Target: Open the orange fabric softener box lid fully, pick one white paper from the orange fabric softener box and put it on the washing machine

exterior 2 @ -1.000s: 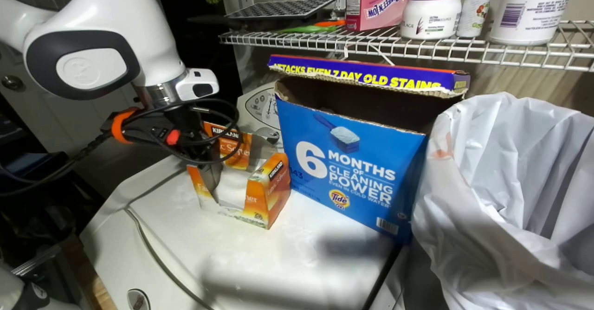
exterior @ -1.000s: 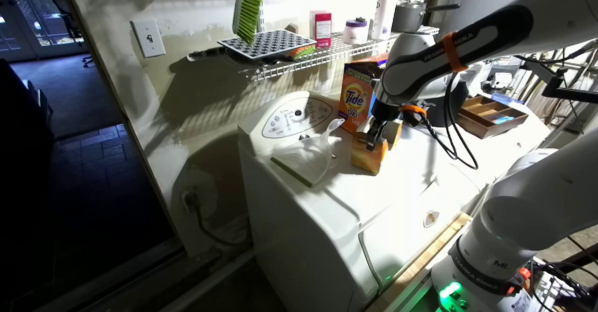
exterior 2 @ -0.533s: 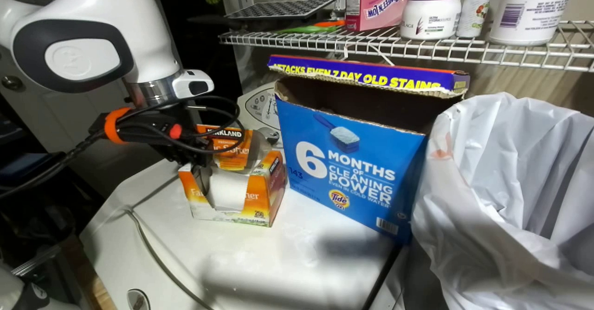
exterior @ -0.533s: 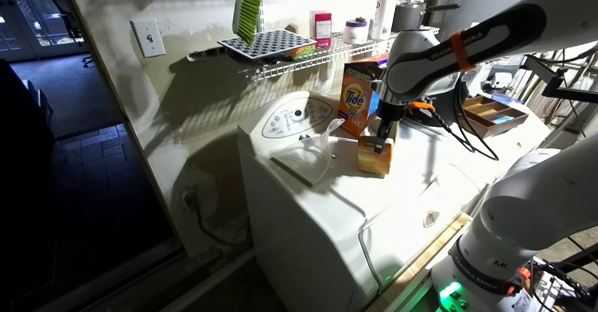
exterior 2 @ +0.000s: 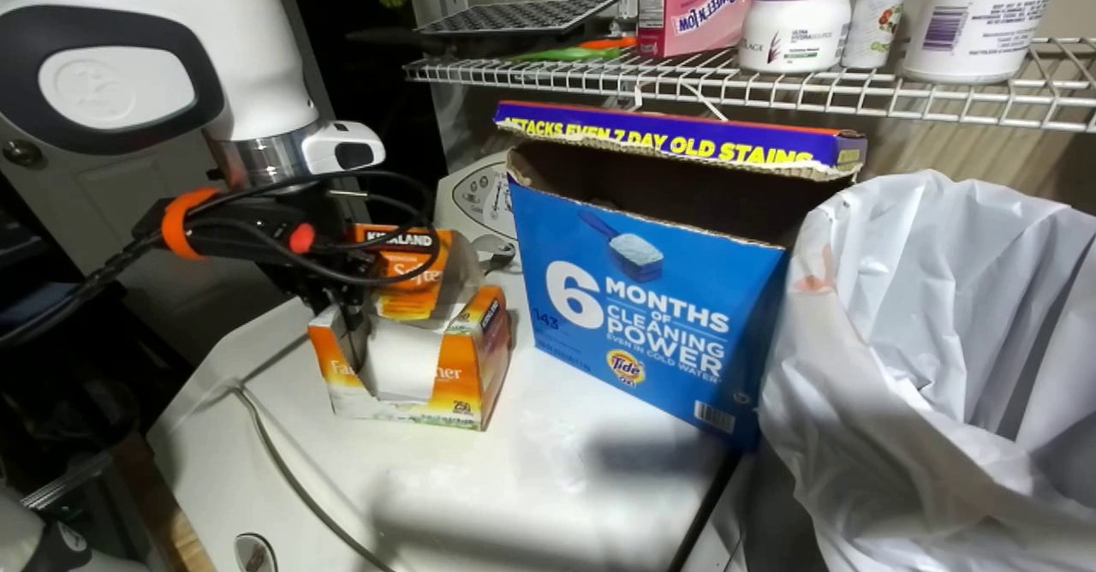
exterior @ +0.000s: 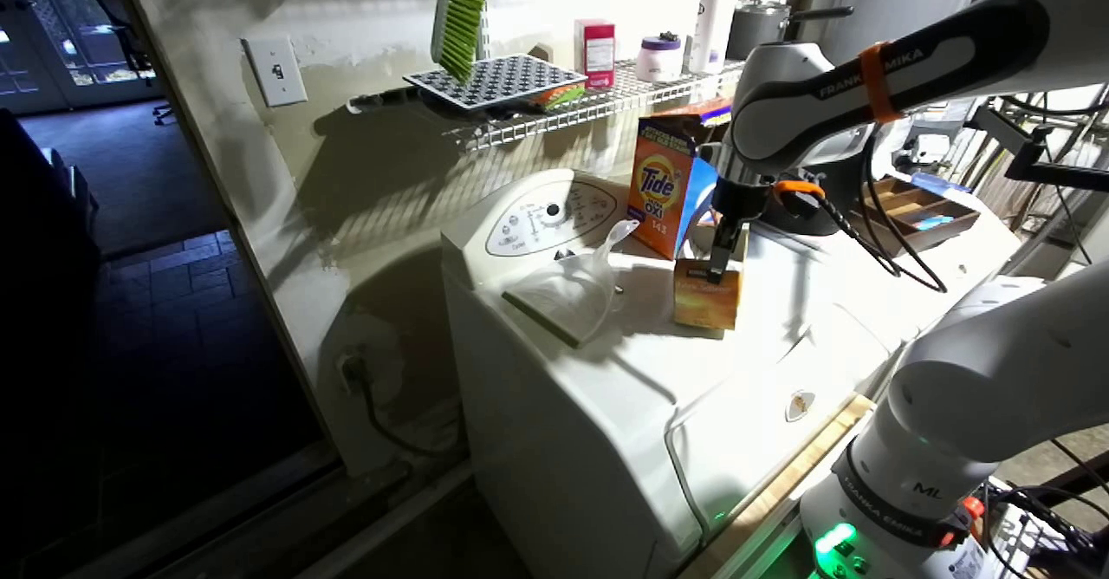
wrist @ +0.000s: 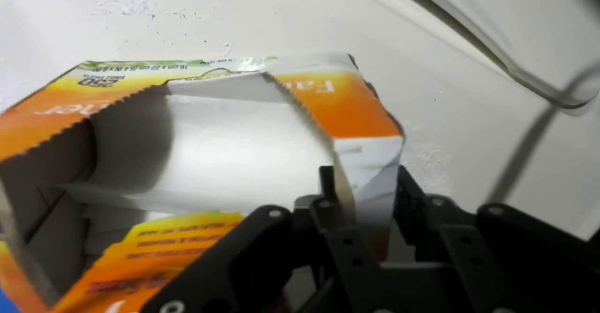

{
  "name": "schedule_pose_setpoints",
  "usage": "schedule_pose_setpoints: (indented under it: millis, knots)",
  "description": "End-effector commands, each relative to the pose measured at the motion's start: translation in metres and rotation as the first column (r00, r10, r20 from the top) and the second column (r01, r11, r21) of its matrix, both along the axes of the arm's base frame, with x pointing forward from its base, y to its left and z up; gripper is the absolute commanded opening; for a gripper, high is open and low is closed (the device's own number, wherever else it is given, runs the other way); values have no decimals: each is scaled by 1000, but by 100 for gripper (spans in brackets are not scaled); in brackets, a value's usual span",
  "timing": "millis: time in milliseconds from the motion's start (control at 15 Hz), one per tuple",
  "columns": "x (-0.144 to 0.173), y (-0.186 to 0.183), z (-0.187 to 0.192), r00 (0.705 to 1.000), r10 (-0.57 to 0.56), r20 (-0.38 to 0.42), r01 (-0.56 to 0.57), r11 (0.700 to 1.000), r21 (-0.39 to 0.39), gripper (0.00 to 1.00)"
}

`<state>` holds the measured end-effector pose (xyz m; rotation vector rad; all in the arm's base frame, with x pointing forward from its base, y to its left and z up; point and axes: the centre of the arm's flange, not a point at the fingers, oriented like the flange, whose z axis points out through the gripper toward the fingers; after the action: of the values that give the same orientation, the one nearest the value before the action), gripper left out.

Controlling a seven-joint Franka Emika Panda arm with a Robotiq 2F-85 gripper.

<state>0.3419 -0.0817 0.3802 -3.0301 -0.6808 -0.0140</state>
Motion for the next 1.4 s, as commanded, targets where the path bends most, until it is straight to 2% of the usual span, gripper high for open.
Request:
schedule_pose_setpoints:
  millis: [0, 333, 800, 1133, 1333]
  knots:
    - [-11, -6, 16, 990, -136, 32, 136, 991, 14, 66]
    - [-10, -12, 26, 960, -261, 97, 260, 965, 25, 98]
    - [11, -7, 36, 878, -422, 226, 384, 903, 194, 100]
    - [20, 6, 50, 822, -488, 292, 399, 861, 317, 100]
    - [26, 12, 64, 776, -523, 352, 383, 835, 395, 100]
